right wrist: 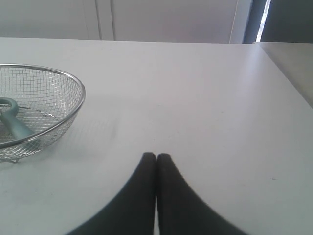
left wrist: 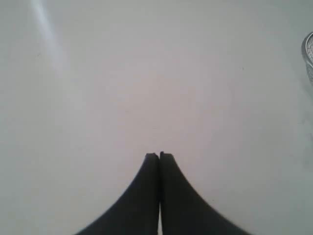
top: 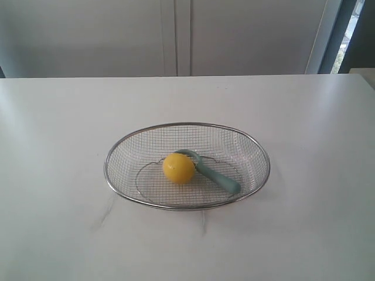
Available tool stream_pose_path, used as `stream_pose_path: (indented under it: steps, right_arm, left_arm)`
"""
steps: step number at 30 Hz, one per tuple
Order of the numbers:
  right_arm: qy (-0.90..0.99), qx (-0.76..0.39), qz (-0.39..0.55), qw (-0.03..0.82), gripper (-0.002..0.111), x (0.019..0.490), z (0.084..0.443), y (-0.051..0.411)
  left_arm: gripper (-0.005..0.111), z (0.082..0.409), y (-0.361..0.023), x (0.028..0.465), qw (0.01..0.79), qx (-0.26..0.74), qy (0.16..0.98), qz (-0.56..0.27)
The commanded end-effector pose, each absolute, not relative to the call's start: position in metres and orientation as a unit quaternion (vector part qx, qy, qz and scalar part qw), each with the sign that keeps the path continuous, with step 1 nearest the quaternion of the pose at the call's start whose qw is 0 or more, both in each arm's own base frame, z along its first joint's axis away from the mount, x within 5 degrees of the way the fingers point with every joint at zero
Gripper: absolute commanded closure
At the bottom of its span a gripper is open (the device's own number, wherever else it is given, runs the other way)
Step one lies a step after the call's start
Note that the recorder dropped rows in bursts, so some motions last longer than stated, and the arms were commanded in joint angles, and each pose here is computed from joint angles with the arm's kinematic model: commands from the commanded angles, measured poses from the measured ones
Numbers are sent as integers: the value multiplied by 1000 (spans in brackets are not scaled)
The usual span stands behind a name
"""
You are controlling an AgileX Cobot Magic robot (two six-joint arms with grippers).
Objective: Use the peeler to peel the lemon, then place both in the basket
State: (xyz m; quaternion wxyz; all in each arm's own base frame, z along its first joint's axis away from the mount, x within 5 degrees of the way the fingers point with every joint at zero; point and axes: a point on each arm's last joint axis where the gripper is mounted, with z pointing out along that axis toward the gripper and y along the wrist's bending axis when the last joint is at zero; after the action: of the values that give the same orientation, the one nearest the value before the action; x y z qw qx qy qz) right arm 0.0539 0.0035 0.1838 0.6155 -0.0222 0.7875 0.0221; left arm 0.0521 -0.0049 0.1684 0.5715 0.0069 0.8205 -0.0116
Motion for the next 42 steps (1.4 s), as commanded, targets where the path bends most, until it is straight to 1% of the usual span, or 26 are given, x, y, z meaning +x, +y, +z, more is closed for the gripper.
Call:
stream_pose_path:
  steps: [1, 14, 29, 34, 42]
  right_arm:
    - [784, -27, 21, 620, 108, 54, 184, 4]
    - [784, -27, 21, 620, 108, 54, 184, 4]
    - [784, -27, 21, 620, 108, 54, 184, 4]
    - [784, -27, 21, 620, 108, 54, 184, 4]
    - [784, -27, 21, 620, 108, 54, 184, 4]
  left_arm:
    - [107, 167, -6, 52, 570, 15, 821, -15]
    - [107, 167, -9, 51, 570, 44, 820, -35]
    - [107, 168, -9, 52, 573, 43, 818, -33]
    - [107, 168, -4, 52, 577, 76, 813, 24]
    - [107, 168, -4, 52, 577, 76, 813, 24]
